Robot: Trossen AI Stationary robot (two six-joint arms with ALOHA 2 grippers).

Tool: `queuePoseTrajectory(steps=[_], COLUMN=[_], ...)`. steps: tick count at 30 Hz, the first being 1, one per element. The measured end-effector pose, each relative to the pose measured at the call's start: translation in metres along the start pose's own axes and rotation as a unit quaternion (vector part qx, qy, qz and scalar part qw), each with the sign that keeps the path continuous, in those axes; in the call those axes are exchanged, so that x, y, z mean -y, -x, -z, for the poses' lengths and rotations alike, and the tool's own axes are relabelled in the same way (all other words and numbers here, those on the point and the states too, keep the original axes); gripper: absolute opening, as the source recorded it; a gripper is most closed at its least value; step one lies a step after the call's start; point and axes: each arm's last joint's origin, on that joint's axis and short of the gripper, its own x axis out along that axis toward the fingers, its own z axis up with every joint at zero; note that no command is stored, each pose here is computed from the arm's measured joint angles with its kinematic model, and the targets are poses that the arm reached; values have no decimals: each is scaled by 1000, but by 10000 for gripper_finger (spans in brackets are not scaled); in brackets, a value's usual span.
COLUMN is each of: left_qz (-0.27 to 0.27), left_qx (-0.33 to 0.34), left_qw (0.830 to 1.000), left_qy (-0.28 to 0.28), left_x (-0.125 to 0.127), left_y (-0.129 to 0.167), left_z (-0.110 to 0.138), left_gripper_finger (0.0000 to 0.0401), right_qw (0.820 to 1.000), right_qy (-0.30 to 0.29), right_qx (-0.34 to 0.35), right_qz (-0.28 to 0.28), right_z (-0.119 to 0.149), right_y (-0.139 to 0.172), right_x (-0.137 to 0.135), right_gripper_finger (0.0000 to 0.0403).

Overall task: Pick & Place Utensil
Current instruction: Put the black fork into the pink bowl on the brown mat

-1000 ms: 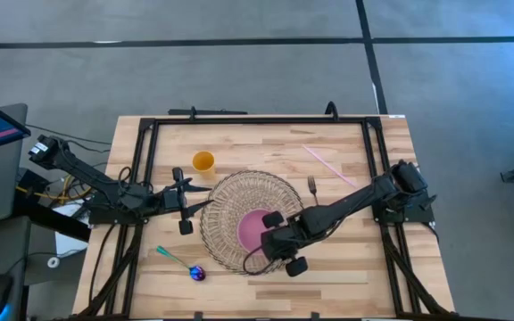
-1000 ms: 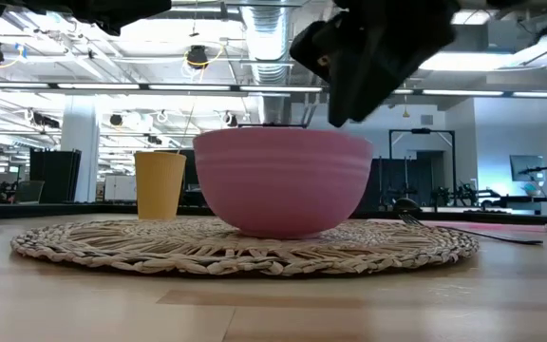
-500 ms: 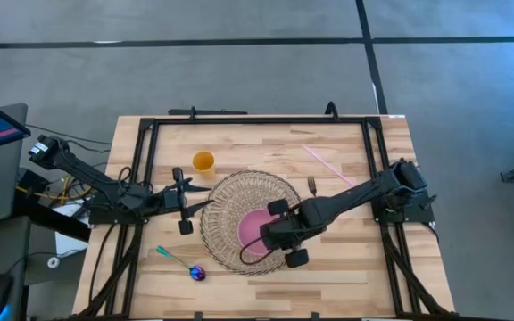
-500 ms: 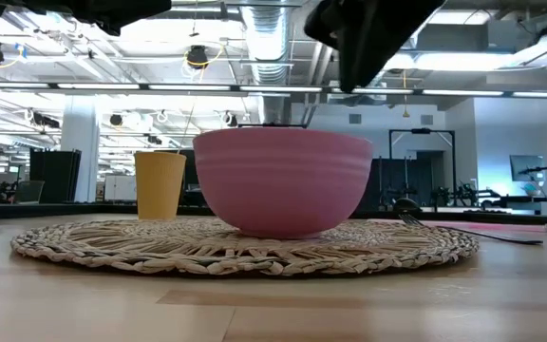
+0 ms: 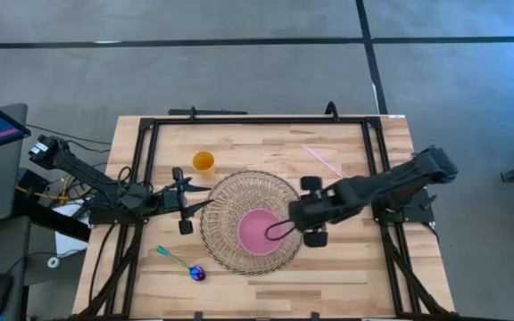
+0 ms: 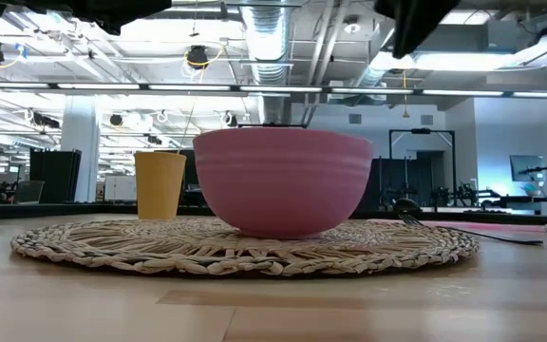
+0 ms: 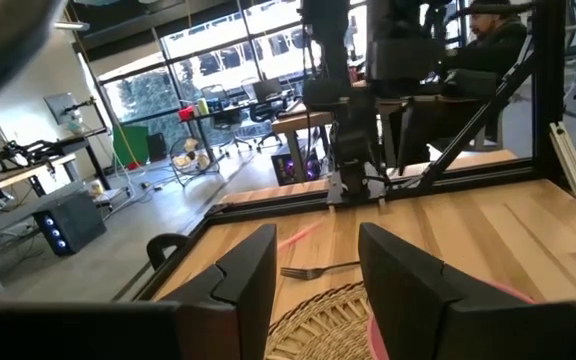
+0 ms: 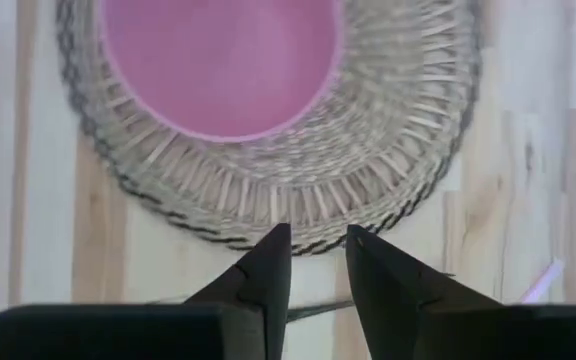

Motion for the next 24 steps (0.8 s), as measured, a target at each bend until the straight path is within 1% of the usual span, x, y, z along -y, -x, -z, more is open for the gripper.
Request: queuePoseTrajectory(steps=[3,6,10,13,18,22,24], left_qz=[0,0,-1,-1,-1,-2,-2], left_qx=[1,2,3,3,5,6,7], left_qw=[1000,1000,1000,1000,1000,1000,1000], left_qy=[1,1,2,3,4,5,6], left_x=[0,0,0,0,0,0,-1], left_y=[0,0,0,0,0,0,0], left_z=[0,0,-1,-1,-1,-1,-2], left_gripper_finger=[145,145,145,145,145,145,145], right_qw=[996,984,965,951,930,916,912], right_qy=[-68,-151,-237,-288,-342,-370,-380], right_qx=[56,94,114,110,118,113,106], right_qz=[3,-8,0,17,64,105,111], right_z=[31,63,104,129,155,166,166], right_y=[-7,-25,-52,-71,-96,-113,-118], right_x=[9,14,19,20,21,20,18], right_gripper_finger=[92,92,92,92,92,92,92])
